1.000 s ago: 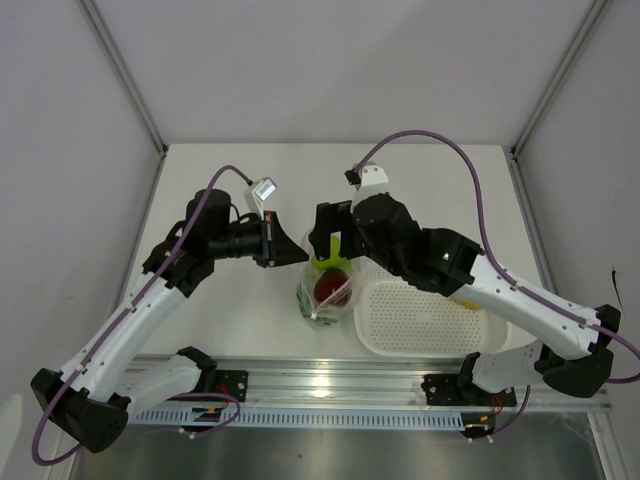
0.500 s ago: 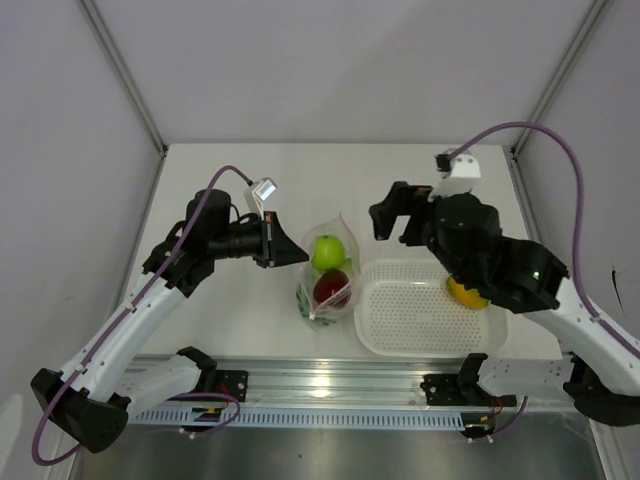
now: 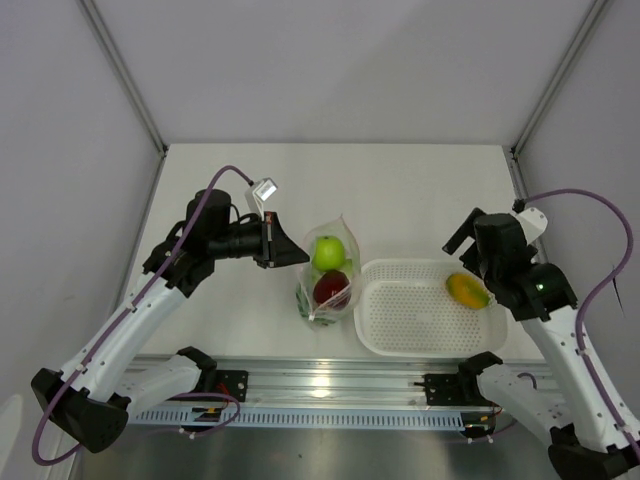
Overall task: Place the food in the zip-top bag and seal the zipper
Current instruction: Pick up the fake fruit from the bin.
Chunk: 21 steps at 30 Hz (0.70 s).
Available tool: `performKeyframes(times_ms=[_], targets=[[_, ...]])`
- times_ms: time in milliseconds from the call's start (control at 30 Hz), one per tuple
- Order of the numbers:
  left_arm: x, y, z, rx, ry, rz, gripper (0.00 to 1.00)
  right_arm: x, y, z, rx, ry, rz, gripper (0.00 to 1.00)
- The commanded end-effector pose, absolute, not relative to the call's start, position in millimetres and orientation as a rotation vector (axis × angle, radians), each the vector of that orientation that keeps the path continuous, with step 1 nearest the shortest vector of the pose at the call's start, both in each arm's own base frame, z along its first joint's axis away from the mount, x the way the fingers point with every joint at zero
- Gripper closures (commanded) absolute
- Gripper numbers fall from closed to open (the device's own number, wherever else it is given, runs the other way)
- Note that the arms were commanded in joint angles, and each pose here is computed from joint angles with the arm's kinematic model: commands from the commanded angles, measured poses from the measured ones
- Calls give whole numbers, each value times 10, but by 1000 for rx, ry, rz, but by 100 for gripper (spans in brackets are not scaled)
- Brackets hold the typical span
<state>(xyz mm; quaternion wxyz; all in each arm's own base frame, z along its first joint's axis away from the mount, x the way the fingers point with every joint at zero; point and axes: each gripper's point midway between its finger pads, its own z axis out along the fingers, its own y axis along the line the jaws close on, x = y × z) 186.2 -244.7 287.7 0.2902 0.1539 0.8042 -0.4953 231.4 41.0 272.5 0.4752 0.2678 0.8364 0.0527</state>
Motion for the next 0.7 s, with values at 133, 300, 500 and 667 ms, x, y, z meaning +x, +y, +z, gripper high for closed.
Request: performKeyframes(times_ms=[133,300,500,667], targets=[[1843,-2457,2974,425,2105,-1349,99,2148,226,1840,1005,2206,220,1],[1844,-2454,2947,424,2111,-1346,99,1987,-27,1493,1239,2205,106,1],[1844,-2474,2941,425,2111,-1363,99,2005,-140,1265,1339,2179,75,4],[1846,-2467,2924,424,2115,-1357,99,2075,-184,1135,1406,2141,51,7]])
